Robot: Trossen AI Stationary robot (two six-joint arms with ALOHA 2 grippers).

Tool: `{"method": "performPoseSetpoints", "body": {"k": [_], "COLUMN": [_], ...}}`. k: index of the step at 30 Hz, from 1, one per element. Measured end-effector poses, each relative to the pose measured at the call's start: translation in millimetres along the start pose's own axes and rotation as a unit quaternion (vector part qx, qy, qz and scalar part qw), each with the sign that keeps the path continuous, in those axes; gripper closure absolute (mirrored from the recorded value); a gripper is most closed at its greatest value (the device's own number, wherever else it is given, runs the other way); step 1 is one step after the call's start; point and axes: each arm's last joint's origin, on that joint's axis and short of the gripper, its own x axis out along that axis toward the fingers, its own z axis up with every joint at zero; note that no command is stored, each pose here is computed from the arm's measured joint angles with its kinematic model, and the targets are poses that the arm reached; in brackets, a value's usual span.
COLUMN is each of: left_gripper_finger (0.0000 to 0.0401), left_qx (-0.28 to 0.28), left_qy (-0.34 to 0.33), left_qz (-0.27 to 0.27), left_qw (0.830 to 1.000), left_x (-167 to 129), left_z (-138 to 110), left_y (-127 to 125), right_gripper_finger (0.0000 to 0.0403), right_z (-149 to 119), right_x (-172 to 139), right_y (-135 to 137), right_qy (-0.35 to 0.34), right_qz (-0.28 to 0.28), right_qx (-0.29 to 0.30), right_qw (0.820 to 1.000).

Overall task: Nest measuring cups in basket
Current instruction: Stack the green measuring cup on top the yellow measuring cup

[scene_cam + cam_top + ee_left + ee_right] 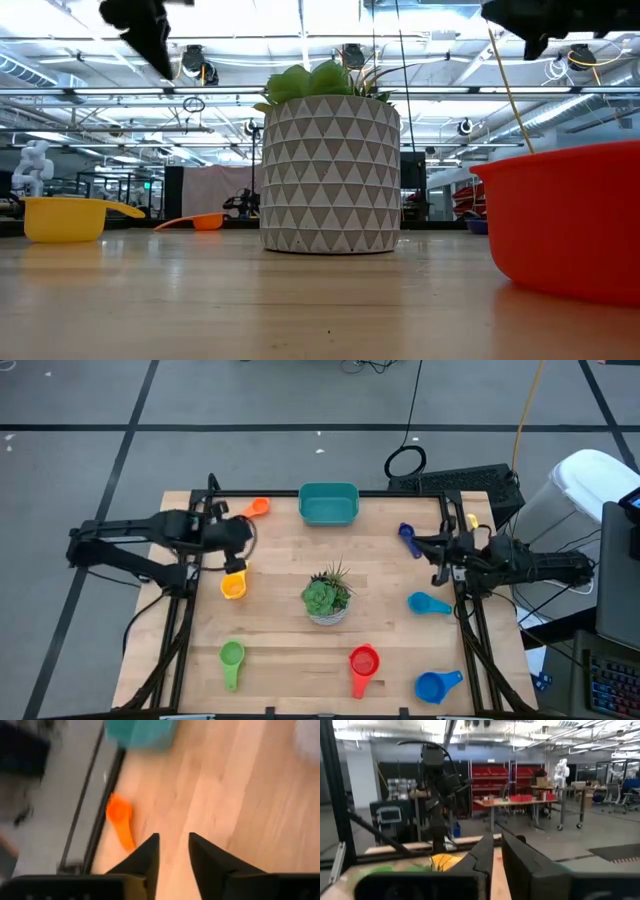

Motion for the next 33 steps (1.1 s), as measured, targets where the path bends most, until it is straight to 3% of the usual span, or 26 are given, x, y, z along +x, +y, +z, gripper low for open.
{"method": "performPoseSetpoints", "body": {"k": [4,7,15,21,23,29,33], "left_gripper_finger": [0.0247,0.0226,0.0198,0.0203,0.0209,0.0228,0.0241], "left_qx": [-0.017,-0.033,-0.074,-0.038,-0.029,-0.008,-0.023], "left_qy": [0.104,0.145,0.174,0.19,0.178,0.069,0.091], "left_qz": [0.019,0.032,0.008,0.005,-0.019,-0.18,-0.215], "left_qw": [0.994,0.988,0.982,0.981,0.983,0.981,0.972], "left_x": [12.2,19.2,32.7,39.8,39.5,22.2,7.8], "left_z": [-7.8,-12.3,-22.8,-34.5,-34.2,-22.3,-35.0], "left_y": [-5.0,-8.1,-20.1,-35.3,-43.9,-92.0,-118.0], "right_gripper_finger": [0.035,0.034,0.0335,0.0335,0.0335,0.0335,0.0335], "right_z": [-6.4,-13.3,-27.1,-28.6,-28.6,-28.5,-28.6], "right_x": [10.8,16.0,18.6,18.4,18.4,18.4,18.4], "right_y": [3.6,4.4,4.3,4.3,4.3,4.3,4.4], "right_qy": [0.043,0.063,0.09,0.092,0.092,0.092,0.091], "right_qz": [0.0,-0.018,-0.039,-0.038,-0.038,-0.039,-0.039], "right_qx": [-0.017,-0.03,-0.033,-0.036,-0.036,-0.033,-0.016], "right_qw": [0.999,0.997,0.995,0.994,0.994,0.994,0.995]}}
